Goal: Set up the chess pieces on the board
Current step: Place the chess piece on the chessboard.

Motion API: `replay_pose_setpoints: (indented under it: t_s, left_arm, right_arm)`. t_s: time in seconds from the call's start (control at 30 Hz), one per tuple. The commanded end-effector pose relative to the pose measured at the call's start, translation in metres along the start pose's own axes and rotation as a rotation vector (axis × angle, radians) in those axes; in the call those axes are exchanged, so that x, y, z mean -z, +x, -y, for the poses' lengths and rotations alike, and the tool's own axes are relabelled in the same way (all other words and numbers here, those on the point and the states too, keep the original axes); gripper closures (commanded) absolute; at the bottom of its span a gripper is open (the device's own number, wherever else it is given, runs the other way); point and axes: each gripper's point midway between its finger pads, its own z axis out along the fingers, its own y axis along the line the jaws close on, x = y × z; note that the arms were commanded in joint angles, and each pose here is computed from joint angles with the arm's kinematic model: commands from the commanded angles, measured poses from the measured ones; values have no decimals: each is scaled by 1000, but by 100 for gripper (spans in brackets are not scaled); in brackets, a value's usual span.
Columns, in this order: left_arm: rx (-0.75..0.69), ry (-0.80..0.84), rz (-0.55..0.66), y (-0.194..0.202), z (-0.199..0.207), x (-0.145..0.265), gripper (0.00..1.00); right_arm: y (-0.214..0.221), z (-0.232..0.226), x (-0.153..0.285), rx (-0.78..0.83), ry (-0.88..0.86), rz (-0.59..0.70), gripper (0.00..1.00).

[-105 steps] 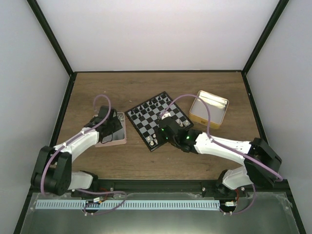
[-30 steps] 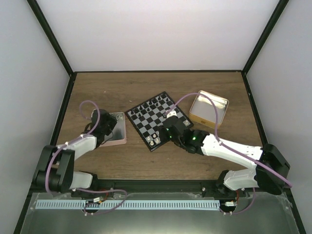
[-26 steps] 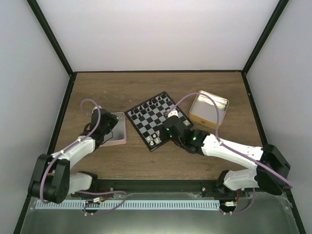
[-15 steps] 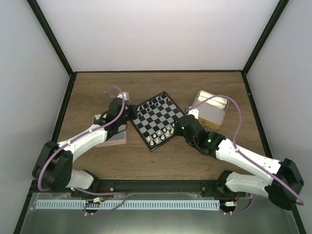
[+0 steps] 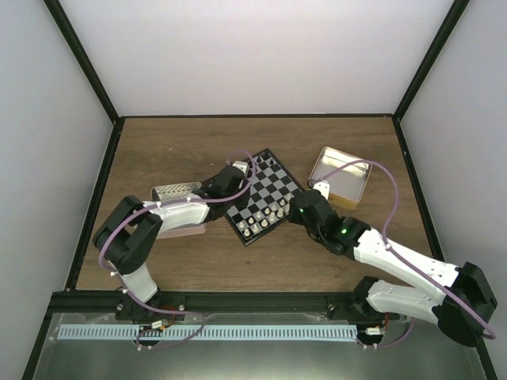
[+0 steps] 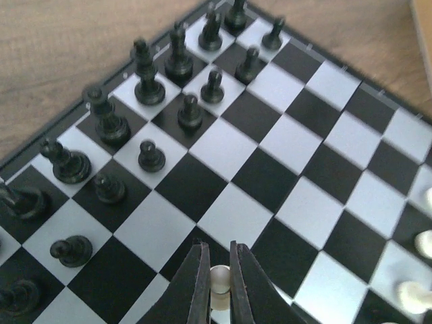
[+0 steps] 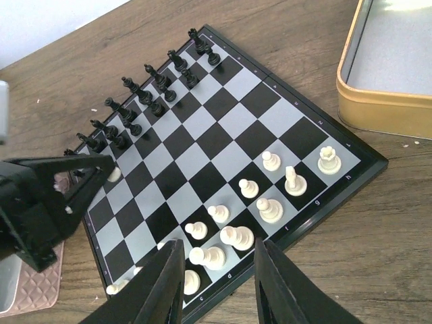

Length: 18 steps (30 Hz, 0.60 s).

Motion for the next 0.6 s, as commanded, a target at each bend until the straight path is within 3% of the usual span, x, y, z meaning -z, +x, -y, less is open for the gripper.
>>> replay_pose_setpoints:
  t_s: [0.0, 0.13, 0.4, 0.57]
  left_arm:
    - [-75, -65, -10, 6, -7, -10, 96]
    - [-70, -66, -39, 17, -9, -13, 93]
    - [-34, -26, -66, 20, -3, -6, 71]
    - [12, -41, -110, 14, -4, -3, 64]
  right_arm:
    - [-4, 1, -3, -12, 10, 14, 70]
    - [-2, 1, -4, -9, 13, 9, 70]
    - [-4, 0, -4, -10, 10, 12, 69]
    - [-3, 0, -3, -10, 7, 9, 69]
